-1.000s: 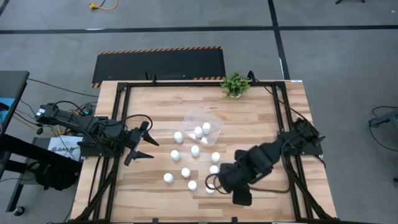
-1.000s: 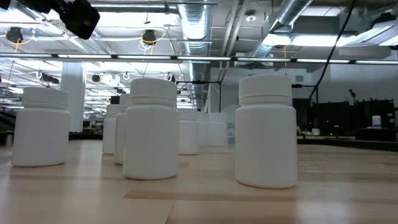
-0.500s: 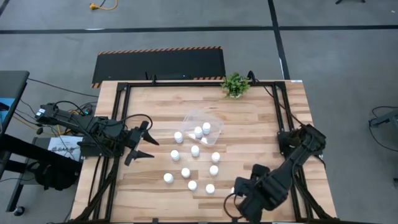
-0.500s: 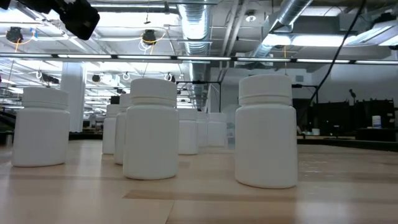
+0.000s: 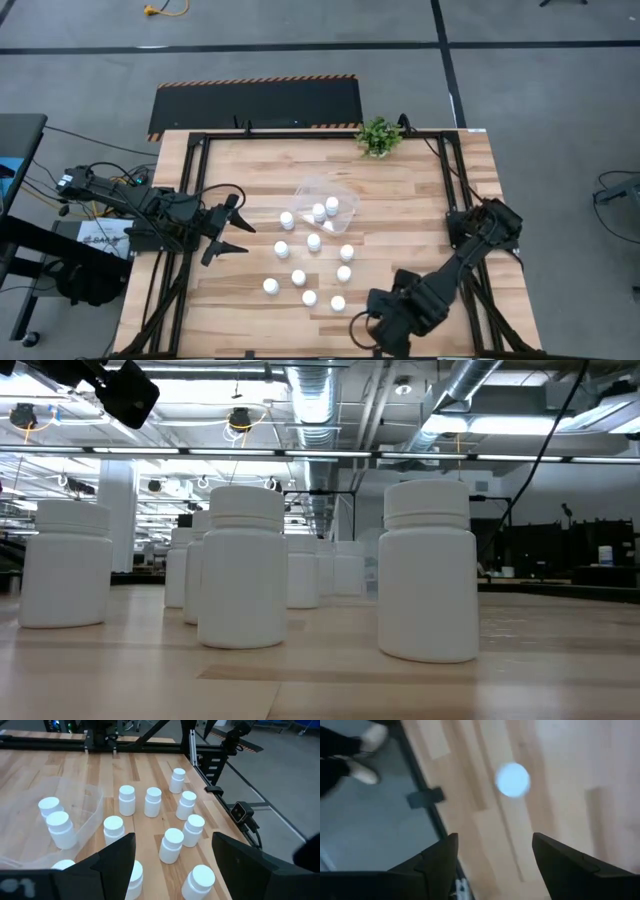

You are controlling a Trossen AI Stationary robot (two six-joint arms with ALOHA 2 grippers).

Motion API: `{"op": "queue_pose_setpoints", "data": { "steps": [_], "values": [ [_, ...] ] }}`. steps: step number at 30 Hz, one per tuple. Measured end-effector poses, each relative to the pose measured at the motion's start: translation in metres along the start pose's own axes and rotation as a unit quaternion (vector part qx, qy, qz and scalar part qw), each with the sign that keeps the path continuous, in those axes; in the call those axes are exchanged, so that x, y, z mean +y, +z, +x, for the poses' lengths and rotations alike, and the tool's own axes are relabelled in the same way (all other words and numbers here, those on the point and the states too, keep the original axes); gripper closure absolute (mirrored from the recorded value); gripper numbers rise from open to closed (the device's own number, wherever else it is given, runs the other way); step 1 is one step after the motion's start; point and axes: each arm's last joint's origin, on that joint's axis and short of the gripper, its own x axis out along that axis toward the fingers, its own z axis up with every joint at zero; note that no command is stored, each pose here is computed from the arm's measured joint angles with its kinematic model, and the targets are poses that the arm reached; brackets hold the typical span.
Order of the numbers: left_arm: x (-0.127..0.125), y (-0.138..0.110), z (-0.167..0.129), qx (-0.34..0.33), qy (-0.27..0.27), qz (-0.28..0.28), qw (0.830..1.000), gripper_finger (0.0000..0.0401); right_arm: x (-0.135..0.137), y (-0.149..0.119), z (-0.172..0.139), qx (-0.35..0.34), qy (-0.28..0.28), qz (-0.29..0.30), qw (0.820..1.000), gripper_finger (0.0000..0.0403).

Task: Pick and place pill bottles into a basket
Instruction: Put the pill bottle into the bin

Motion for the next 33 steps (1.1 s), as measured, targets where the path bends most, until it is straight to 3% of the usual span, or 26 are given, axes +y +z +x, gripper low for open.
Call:
{"op": "queue_pose_setpoints", "data": {
  "steps": [9,33],
  "values": [
    [0.000,0.000,0.000,0.000,0.000,0.011,1.000,0.0150,-0.016,0.027,0.011,0.000,0.014,0.021,1.000,0.0154],
    [0.000,0.000,0.000,0.000,0.000,0.014,1.000,0.0150,-0.017,0.015,0.032,0.008,-0.023,-0.007,1.000,0.0154]
  ]
}}
